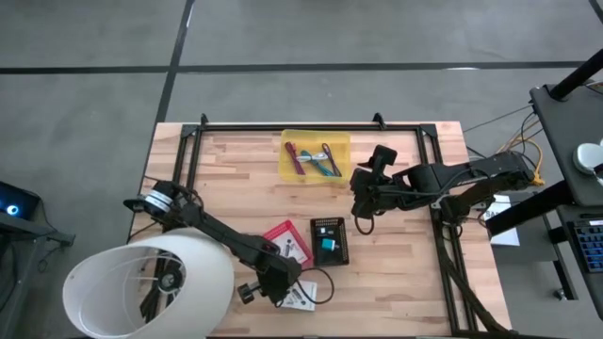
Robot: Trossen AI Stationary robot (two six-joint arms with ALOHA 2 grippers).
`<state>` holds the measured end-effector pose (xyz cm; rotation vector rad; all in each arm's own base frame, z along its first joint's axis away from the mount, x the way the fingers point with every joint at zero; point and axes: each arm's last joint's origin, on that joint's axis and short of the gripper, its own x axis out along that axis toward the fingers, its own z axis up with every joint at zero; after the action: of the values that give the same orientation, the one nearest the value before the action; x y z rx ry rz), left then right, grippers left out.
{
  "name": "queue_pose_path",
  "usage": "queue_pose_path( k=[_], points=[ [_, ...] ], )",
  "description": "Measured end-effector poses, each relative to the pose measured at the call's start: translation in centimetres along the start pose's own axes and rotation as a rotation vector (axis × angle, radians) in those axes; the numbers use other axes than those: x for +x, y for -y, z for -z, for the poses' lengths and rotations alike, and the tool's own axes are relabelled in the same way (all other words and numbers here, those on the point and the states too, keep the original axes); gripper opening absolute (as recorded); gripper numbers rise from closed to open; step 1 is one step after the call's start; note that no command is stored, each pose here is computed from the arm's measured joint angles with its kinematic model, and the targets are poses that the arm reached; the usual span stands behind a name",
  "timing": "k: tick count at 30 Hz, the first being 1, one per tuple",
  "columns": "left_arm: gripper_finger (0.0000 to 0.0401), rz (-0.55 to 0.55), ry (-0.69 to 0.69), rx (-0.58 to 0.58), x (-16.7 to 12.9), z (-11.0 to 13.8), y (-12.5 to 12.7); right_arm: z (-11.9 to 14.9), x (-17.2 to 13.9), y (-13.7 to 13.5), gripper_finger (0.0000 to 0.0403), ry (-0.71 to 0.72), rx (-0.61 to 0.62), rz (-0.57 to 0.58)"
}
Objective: Pick and place items into bin
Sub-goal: Put the card reader box into the red bin
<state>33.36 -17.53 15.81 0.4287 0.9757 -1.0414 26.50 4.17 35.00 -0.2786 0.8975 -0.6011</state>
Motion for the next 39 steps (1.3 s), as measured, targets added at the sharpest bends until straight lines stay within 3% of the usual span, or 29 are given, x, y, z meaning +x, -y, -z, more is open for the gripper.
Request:
queue_pose_path(
  k=[14, 27, 34, 39],
  points=[
    [0.0000, -0.017, 0.028, 0.063, 1.2, -0.1, -0.7, 0.0, 0.0, 0.0, 0.0247, -0.001, -0.004, 0.000],
    [0.0000, -0.134, 0.124, 0.111, 0.8, -1.7, -1.5, 0.0, 0.0, 0.0, 0.0247, -0.001, -0.004, 0.000],
    [0.0000, -0.209, 0.122, 0.085, -2.5, -2.3, -1.2, 0.0, 0.0, 0.0, 0.0247, 0.000, -0.004, 0.000],
    [0.0000, -0.259, 0.178, -0.082, -5.4, -2.3, -1.6, 0.0, 0.0, 0.0, 0.0247, 0.002, -0.001, 0.000]
  ],
)
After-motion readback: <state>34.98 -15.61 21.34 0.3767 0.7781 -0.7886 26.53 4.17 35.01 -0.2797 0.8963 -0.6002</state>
